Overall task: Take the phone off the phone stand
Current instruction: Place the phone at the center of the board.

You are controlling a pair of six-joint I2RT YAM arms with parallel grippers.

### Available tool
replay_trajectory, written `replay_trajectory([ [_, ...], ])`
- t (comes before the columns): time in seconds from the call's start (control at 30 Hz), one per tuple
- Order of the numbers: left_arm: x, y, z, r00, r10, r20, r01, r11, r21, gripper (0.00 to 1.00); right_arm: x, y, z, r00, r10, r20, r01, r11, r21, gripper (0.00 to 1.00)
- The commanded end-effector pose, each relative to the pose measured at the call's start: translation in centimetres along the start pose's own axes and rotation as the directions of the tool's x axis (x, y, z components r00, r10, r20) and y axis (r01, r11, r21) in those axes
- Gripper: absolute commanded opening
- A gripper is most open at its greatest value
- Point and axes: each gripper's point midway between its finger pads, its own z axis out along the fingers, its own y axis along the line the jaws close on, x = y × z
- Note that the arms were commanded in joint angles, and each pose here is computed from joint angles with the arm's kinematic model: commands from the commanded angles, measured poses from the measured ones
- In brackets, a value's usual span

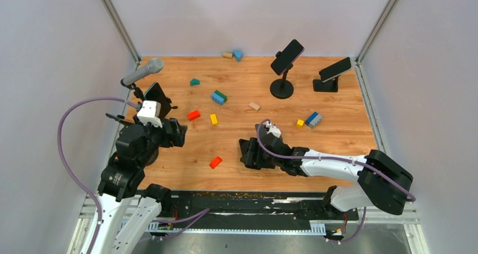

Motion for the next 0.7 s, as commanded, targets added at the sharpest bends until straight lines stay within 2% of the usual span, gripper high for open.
replay_trajectory([
  [0.0,-0.8,-0.1,0.1,0.999,0.012,0.033,-0.012,1.0,0.005,1.0,-1.6,1.5,0.1,0.993,-0.105,0.047,0.103,0.994,0.044,0.0],
  [0.27,-0.7,0.1,0.1,0.999,0.01,0.032,-0.01,1.0,-0.005,1.0,-1.6,2.3,0.8,0.968,-0.25,0.018,0.244,0.957,0.158,0.0],
  [0.47,-0.6,0.1,0.1,0.999,0.011,0.031,-0.01,1.0,-0.005,1.0,-0.8,2.0,1.8,0.944,-0.322,-0.071,0.329,0.903,0.278,0.0],
  [0.67,-0.6,0.2,0.1,0.999,0.01,0.03,-0.01,1.0,-0.01,1.0,0.2,1.9,3.3,0.918,-0.353,-0.181,0.396,0.836,0.379,0.09],
])
